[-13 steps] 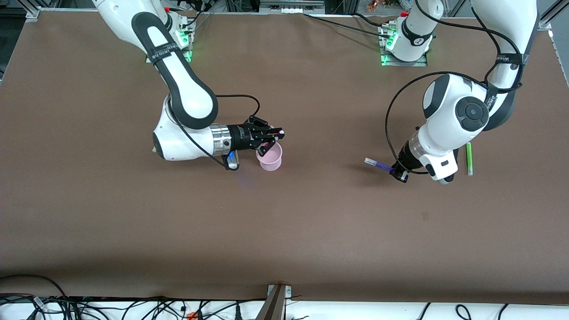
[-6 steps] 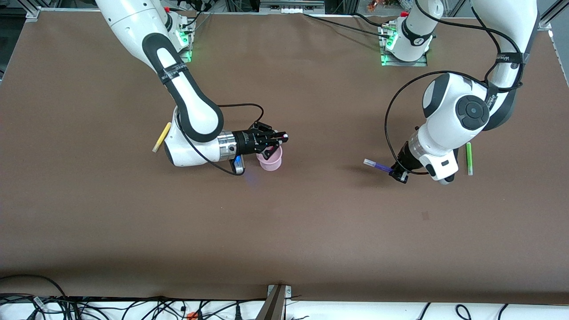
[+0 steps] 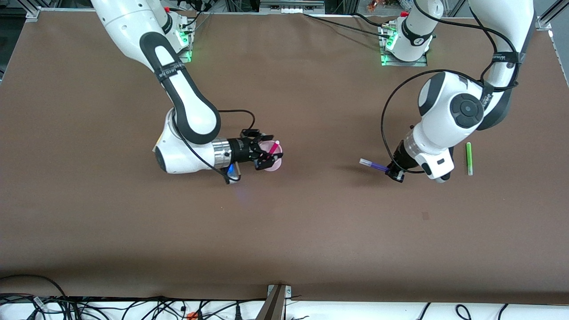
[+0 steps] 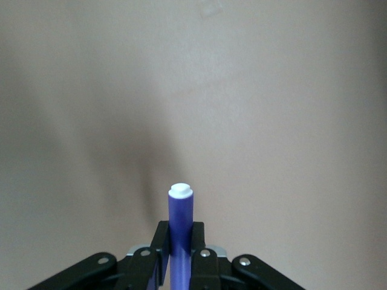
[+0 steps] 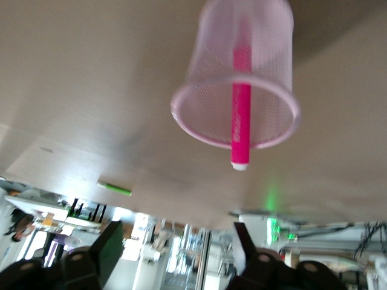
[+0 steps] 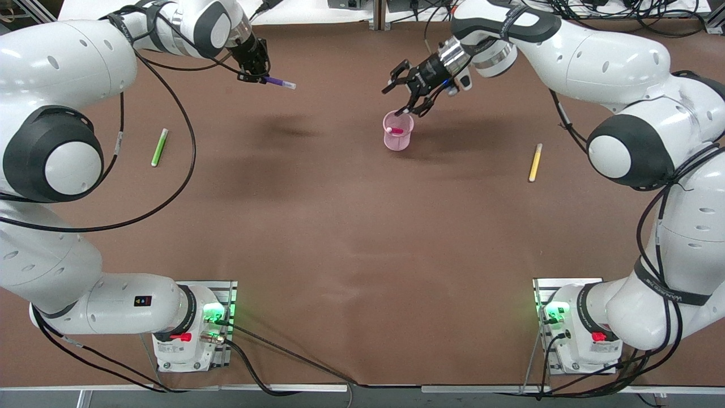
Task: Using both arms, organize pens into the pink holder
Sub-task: 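Retract the right gripper while the left gripper moves the purple marker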
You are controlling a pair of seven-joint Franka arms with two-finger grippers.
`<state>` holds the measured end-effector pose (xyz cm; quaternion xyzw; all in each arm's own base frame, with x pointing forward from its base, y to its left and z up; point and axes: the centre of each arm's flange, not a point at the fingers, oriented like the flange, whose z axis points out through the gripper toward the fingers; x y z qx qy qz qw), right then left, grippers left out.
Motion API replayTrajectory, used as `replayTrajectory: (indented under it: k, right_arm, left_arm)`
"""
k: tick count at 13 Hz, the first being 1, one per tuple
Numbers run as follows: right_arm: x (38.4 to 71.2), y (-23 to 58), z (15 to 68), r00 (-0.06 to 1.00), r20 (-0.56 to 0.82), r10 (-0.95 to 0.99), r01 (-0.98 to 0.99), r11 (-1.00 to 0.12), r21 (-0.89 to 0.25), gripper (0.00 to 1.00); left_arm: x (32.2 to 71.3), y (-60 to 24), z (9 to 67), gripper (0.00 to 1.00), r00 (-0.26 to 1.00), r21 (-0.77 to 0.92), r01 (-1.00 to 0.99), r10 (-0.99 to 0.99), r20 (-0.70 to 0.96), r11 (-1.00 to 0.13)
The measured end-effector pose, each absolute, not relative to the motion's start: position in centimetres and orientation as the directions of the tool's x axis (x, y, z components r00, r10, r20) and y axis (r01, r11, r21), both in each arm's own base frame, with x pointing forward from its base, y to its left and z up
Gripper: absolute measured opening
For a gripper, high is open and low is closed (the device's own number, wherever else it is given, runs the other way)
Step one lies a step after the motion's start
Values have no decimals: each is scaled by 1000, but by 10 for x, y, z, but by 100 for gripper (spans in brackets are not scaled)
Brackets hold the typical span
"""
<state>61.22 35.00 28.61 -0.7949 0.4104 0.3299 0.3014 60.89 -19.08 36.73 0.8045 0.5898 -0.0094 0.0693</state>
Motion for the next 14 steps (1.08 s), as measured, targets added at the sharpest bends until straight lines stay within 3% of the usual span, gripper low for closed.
replayTrajectory:
  k: [1,4,7,11,14]
  right_arm:
    - [625,334,306,495,-731,-470,-828,-510,-232,99]
    - [652,277,366,665,-590,-458,-700,-657,-280,100]
    - [659,213,427,796,-458,-395,-558,-772,-303,100]
    - [626,160,542,946,-176,-272,-307,-928,-213,100]
    - [588,126,595,983,-75,-170,-179,-973,-148,100]
  left_arm:
    - [608,-207,375,18,291,113,953,953,-81,-282]
    - [595,-270,398,18,258,168,953,966,-23,-251]
    - [569,-336,406,18,263,212,942,964,24,-262]
    - [537,-422,389,18,307,208,921,942,139,-331]
    - [525,-482,365,18,305,205,911,920,247,-357]
